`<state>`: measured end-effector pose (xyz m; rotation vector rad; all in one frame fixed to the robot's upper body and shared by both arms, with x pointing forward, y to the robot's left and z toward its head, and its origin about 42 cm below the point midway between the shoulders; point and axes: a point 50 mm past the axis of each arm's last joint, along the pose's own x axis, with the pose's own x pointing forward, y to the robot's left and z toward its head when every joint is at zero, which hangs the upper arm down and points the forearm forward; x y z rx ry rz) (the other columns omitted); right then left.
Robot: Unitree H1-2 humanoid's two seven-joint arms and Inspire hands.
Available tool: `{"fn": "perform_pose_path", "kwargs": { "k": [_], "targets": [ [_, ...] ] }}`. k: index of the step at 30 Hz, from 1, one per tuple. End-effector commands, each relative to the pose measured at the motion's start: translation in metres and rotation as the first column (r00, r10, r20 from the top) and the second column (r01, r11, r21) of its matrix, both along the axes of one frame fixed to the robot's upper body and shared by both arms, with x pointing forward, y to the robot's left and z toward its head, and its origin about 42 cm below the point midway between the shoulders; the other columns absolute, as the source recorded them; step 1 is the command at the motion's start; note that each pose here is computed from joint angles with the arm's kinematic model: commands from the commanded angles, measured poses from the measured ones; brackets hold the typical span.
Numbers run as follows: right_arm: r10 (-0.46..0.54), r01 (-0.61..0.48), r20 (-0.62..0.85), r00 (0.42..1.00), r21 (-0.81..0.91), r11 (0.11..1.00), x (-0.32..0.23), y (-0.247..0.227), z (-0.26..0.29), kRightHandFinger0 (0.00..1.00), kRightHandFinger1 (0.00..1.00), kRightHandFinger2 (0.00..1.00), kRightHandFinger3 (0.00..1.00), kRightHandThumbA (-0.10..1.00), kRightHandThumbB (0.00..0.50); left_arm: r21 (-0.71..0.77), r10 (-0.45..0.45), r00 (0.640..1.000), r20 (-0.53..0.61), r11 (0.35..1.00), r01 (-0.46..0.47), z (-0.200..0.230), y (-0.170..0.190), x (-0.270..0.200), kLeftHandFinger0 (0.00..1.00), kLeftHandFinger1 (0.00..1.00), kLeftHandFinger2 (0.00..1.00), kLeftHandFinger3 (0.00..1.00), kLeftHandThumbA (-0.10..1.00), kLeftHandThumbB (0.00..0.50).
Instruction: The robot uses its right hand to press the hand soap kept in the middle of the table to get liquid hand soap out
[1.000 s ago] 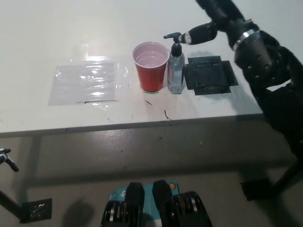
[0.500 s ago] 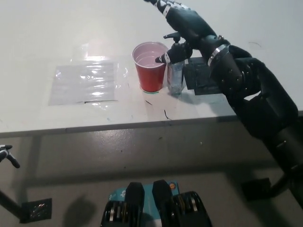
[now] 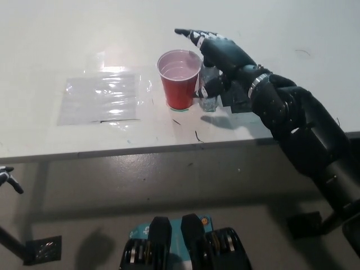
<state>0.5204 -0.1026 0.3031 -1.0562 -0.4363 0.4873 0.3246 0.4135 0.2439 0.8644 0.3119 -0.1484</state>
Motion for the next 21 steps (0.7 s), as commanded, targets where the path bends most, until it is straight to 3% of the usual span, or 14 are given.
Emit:
{"fn": "perform_pose_path", "kwargs": {
  "k": [1,2,7,13,21],
  "targets": [
    [0.023,-0.024,0.054,0.998,0.021,0.999,0.002,-0.002,0.005,1.00,1.00,1.00,1.00,1.00,0.435,0.024,0.004,1.000,0.025,1.000,-0.004,0.020,0.004,0.004,1.00,1.00,1.00,0.80,1.00,0.172],
    [0.033,-0.034,0.048,0.998,0.019,0.999,0.001,-0.001,-0.003,1.00,1.00,1.00,1.00,1.00,0.459,0.034,-0.002,1.000,0.024,0.999,0.001,0.020,0.004,0.004,1.00,1.00,1.00,0.81,1.00,0.174],
    [0.041,-0.041,0.021,0.999,-0.003,0.999,-0.004,0.002,-0.022,1.00,1.00,1.00,1.00,1.00,0.426,0.042,-0.006,1.000,0.023,0.999,0.005,0.024,0.004,0.007,1.00,1.00,1.00,0.83,1.00,0.170],
    [0.056,-0.052,0.052,0.997,-0.077,0.996,-0.005,0.002,-0.035,1.00,1.00,1.00,1.00,1.00,0.421,0.047,-0.014,0.999,0.032,0.999,0.012,0.031,0.002,0.010,1.00,1.00,1.00,0.80,1.00,0.157],
    [0.061,-0.060,-0.002,0.998,-0.234,0.970,-0.005,-0.004,-0.052,1.00,1.00,1.00,1.00,1.00,0.453,0.079,-0.016,0.999,0.045,0.997,0.013,0.042,0.003,0.018,1.00,1.00,1.00,0.82,1.00,0.185]
  ]
}}
